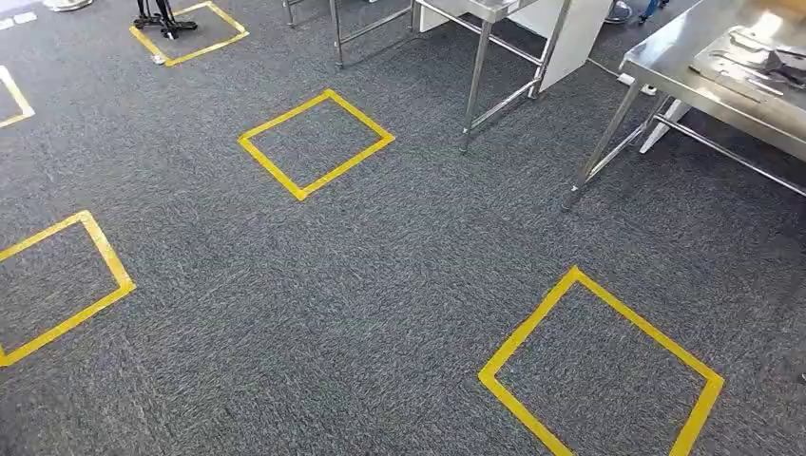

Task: Take the parts from the cabinet and place them on the table.

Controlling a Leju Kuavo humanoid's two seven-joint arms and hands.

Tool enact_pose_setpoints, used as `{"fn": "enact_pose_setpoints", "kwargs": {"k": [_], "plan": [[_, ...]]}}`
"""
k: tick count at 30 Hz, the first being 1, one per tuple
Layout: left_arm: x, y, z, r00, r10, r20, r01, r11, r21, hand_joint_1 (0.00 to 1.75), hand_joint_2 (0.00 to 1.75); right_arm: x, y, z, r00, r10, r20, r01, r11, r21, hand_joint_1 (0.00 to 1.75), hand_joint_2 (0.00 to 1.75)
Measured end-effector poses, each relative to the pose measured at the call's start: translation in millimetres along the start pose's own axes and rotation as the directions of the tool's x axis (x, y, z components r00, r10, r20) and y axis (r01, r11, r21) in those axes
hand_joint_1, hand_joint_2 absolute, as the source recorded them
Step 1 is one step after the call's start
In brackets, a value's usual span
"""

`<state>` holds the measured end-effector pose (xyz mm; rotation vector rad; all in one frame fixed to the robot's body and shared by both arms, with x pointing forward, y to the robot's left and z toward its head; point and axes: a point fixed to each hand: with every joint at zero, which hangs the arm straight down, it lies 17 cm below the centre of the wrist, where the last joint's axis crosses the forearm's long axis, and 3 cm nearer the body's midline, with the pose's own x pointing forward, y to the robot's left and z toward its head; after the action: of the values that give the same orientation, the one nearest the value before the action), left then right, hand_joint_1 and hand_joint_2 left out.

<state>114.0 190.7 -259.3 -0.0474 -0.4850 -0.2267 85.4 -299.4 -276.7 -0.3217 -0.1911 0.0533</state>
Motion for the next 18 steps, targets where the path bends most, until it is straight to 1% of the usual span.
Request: {"fn": "enact_pose_setpoints", "kwargs": {"k": [7,10,15,18], "plan": [[0,4,0,1.0,0.003,0.006,-0.003,1.0,0.007,0.0,0.0,0,-3,-1,1.0,-0.004,0.003,0.004,1.0,-0.003,0.0,0.0],[-2,4,1,1.0,0.003,0.002,-0.003,1.0,0.006,0.0,0.0,6,-3,-1,1.0,-0.008,0.012,0.008,1.0,-0.003,0.0,0.0],[5,13,-1,0.999,0.029,0.034,-0.03,0.999,0.032,0.0,0.0,-1,9,2,1.0,0.001,0.003,-0.002,0.999,0.045,0.0,0.0],[8,22,-1,0.996,0.073,0.057,-0.077,0.996,0.054,0.0,0.0,-1,18,4,1.0,0.003,-0.005,-0.003,0.997,0.071,0.0,0.0]]}}
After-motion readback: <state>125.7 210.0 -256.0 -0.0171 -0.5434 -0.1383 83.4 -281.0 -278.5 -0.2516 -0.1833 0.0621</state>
